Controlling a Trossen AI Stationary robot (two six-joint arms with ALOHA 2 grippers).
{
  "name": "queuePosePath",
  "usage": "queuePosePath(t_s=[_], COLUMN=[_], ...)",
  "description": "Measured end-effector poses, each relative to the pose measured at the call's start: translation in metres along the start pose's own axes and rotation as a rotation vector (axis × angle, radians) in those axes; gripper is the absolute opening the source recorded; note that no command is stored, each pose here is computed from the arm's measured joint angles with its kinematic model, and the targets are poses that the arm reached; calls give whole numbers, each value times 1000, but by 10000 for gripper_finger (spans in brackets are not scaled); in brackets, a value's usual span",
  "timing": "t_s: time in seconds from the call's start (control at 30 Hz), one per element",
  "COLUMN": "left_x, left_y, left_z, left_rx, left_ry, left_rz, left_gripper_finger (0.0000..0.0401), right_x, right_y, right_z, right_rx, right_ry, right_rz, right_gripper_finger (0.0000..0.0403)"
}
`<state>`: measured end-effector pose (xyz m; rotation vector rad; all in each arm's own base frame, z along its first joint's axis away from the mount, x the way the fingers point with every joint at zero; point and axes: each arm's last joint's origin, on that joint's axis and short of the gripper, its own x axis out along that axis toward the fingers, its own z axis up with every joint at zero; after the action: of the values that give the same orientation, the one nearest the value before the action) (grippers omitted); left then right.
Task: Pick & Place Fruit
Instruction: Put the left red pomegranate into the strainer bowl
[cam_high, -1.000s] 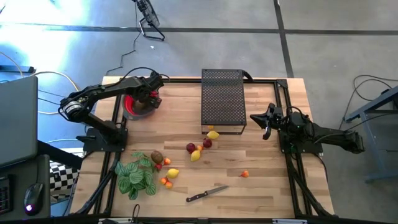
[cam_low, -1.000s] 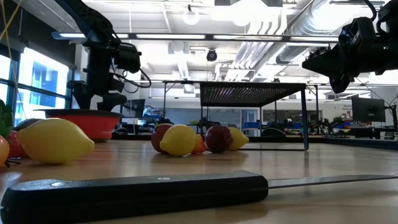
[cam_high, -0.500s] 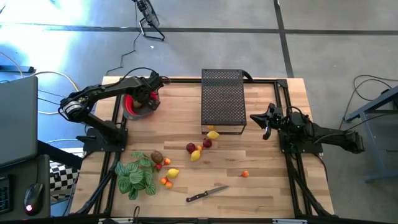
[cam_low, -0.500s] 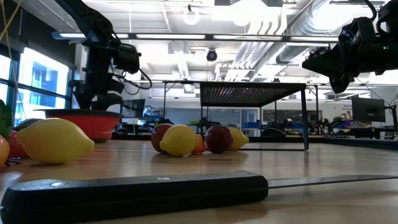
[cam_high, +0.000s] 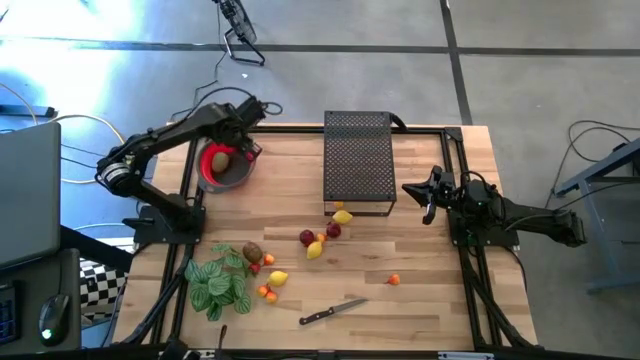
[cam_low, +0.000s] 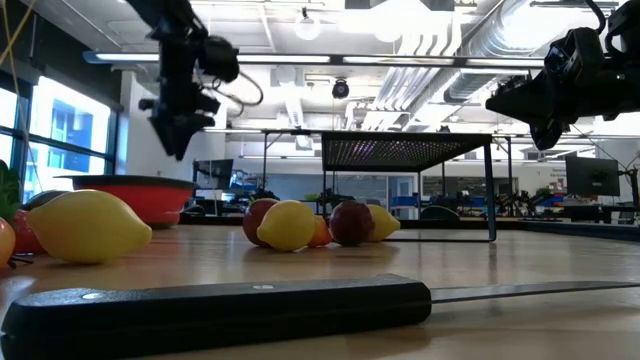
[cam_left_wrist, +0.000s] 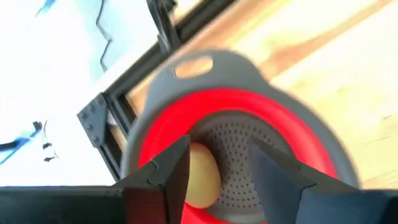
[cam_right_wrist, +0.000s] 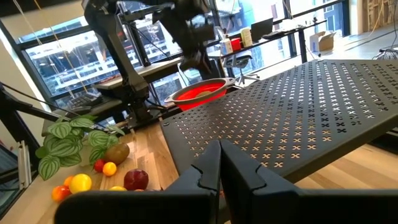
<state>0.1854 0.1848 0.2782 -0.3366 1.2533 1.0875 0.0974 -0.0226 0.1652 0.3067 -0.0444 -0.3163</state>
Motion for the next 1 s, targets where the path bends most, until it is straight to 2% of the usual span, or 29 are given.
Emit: queuePosePath(t_s=[0.23,0.4,0.73,1.0], left_x=[-28,-44,-103,-137], left_y=[7,-2,-31,-53], left_z=[10,5,-22,-45], left_rx=[50,187,343,421], left_ry=[-12,-67,-308,-432], left_rz=[-112,-236,-416,-536], left_gripper_finger=[126,103,46,26], right_x=[0,0,0,0], right_y=[0,0,0,0], right_z=[0,0,0,0], right_rx=[0,0,0,0], right_ry=[1,1,2,2], right_rz=[3,4,5,5], right_gripper_finger=[2,2,2,2])
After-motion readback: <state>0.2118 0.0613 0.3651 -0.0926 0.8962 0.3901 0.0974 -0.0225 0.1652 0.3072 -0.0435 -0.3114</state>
